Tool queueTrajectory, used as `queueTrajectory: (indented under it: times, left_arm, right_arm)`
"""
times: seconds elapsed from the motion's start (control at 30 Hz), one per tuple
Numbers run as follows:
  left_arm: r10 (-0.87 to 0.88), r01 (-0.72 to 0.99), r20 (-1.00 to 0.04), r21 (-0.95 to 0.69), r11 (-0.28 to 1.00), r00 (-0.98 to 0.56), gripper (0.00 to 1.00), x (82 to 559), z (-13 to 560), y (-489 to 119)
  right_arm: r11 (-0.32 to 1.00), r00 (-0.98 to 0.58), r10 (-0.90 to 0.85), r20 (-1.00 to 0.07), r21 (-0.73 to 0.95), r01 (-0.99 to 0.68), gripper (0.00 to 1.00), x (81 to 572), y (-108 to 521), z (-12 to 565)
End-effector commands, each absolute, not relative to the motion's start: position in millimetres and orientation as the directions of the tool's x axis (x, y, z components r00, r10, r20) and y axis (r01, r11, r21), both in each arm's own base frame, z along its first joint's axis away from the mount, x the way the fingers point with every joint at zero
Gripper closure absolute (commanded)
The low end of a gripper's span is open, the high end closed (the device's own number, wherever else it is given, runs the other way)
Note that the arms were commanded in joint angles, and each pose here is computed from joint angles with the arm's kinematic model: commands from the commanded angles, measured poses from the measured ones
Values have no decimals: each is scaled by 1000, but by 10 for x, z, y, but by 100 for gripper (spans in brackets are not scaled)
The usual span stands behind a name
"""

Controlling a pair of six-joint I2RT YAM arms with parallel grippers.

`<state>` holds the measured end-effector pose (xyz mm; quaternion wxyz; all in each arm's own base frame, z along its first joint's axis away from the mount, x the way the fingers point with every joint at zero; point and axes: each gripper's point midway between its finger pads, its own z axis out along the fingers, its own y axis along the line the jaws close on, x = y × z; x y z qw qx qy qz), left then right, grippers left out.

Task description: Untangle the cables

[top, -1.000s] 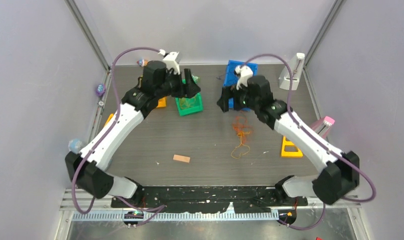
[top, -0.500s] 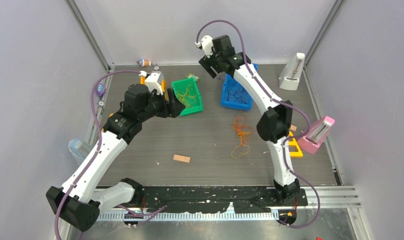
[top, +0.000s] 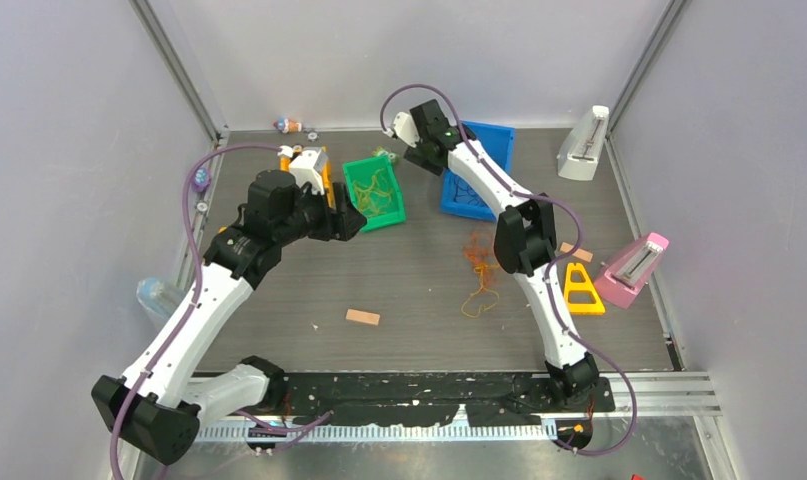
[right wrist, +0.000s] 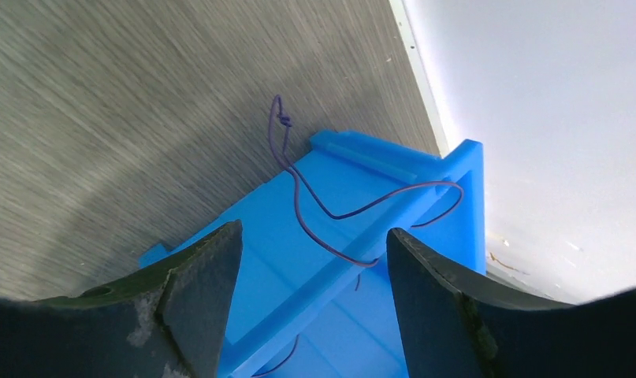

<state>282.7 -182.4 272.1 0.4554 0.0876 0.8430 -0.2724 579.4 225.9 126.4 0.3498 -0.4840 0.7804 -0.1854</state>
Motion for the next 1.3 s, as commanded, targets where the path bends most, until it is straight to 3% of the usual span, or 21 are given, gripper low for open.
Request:
queueTrajectory:
  times: [0.0, 0.13, 0.2, 0.23, 0.27, 0.53, 0.7, 1.07, 1.27]
  left_arm:
    - [-86, 410, -808, -383, 828, -582, 31, 2838, 2672, -1838]
    - [-87, 409, -809, -383, 828, -581, 31, 2851, 2676, -1833]
    - [-87, 410, -810, -382, 828, -580, 31, 2854, 2679, -1830]
    - [-87, 409, -810, -382, 828, -580, 31, 2857, 2679, -1828]
    - [-87, 409, -809, -382, 828, -581, 31, 2859, 2676, -1828]
    - [-87, 419, -820, -376, 827, -566, 32, 2850, 2740, -1815]
    - [-79, 437, -821, -379, 815, -565, 32, 2825, 2756, -1839]
    - [-97, 454, -823, -402, 795, -559, 32, 2763, 2766, -1866]
    - [-99, 461, -823, -408, 788, -559, 32, 2736, 2754, -1876]
  right_arm:
    - [436, -267, -900, -344, -710, -554, 34, 5921, 2176, 1496]
    - [427, -281, -904, -323, -729, -535, 57, 5924, 2116, 1494]
    - [428, -277, -903, -328, -736, -526, 74, 5927, 2104, 1533]
    - [430, -275, -902, -332, -740, -517, 89, 5930, 2106, 1560]
    - [439, -269, -898, -348, -746, -501, 93, 5944, 2116, 1607]
    - [538, -229, -843, -487, -753, -378, 95, 5998, 2177, 2152]
    - [657, -194, -753, -628, -707, -263, 95, 5909, 2102, 2613]
    - [826, -232, -563, -793, -539, -162, 95, 5605, 1687, 2889]
    - [854, -298, -519, -801, -495, -156, 95, 5405, 1501, 2716]
